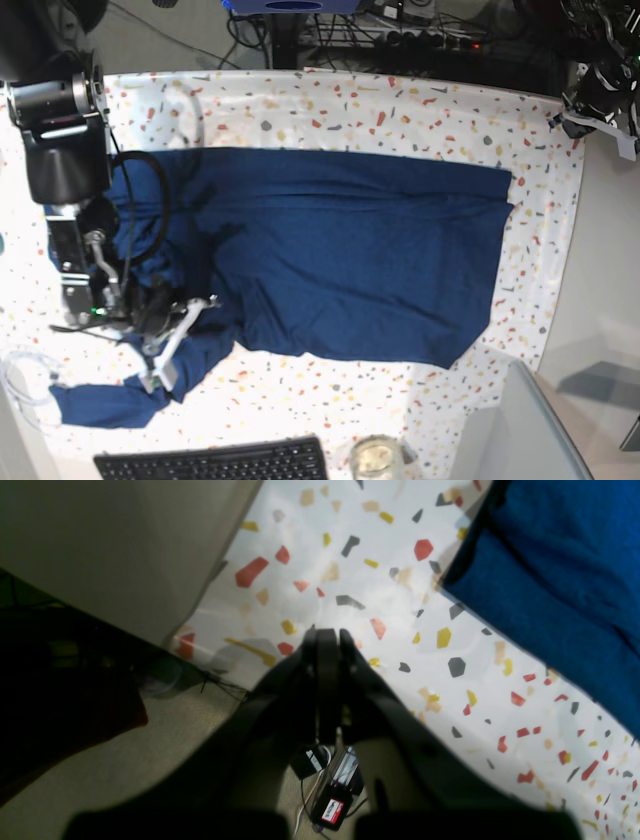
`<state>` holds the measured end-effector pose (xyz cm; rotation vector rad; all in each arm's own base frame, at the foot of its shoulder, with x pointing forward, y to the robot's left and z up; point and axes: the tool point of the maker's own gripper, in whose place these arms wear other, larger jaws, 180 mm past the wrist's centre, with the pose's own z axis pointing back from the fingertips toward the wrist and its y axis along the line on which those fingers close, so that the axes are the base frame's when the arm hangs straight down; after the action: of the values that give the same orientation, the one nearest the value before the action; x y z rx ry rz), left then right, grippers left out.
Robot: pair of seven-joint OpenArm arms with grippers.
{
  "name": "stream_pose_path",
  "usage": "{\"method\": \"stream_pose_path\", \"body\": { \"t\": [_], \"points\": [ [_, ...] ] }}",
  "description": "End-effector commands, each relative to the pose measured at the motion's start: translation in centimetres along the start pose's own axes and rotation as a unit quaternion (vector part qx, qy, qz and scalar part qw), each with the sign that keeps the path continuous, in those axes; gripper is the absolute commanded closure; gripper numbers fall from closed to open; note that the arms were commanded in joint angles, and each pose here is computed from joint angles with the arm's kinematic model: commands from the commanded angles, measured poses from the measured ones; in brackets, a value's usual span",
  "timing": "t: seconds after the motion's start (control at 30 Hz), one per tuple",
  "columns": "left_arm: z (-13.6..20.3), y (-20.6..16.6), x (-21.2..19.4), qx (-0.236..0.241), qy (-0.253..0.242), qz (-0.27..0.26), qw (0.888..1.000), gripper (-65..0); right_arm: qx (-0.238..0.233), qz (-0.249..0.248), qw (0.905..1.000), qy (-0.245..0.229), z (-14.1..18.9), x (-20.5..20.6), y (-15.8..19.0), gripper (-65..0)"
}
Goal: Layout the t-shirt on the table in an organized manner, then fold the t-shirt properly
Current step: 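Grasp the crumpled sleeve with the right gripper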
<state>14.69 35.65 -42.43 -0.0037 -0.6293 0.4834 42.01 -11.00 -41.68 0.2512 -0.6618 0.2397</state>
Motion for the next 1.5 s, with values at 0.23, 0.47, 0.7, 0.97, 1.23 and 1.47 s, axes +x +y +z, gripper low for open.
{"method": "stream_pose_path", "body": {
  "t": [0.23, 0.47, 0.7, 0.97, 1.23, 1.47],
  "points": [
    [0.3, 0.1, 1.6, -0.001, -0.022, -0.007, 1.000, 0.0, -0.053, 0.003, 0.9909, -0.124, 8.5, 8.1, -3.1, -0.5],
    [0.3, 0.0, 1.6, -0.001, -0.023, -0.007, 1.000, 0.0, -0.080, 0.001, 0.9796, -0.184, 12.6, 10.7, -4.3, -0.5],
    [0.3, 0.1, 1.5, 0.000, -0.022, -0.007, 1.000, 0.0, -0.089, 0.026, 0.9684, -0.232, 15.5, 13.0, -3.5, -0.3],
    [0.4, 0.2, 1.6, 0.001, -0.022, -0.006, 1.000, 0.0, -0.095, 0.039, 0.9658, -0.238, 16.9, 13.6, -2.8, -0.3],
    [0.3, 0.0, 1.7, -0.001, -0.022, -0.007, 1.000, 0.0, -0.070, 0.024, 0.9757, -0.206, 14.8, 10.7, -1.2, -0.3],
    [0.3, 0.0, 1.7, -0.001, -0.022, -0.007, 1.000, 0.0, -0.034, 0.000, 0.9805, -0.194, 13.0, 9.0, 1.7, -0.3]
  ]
}}
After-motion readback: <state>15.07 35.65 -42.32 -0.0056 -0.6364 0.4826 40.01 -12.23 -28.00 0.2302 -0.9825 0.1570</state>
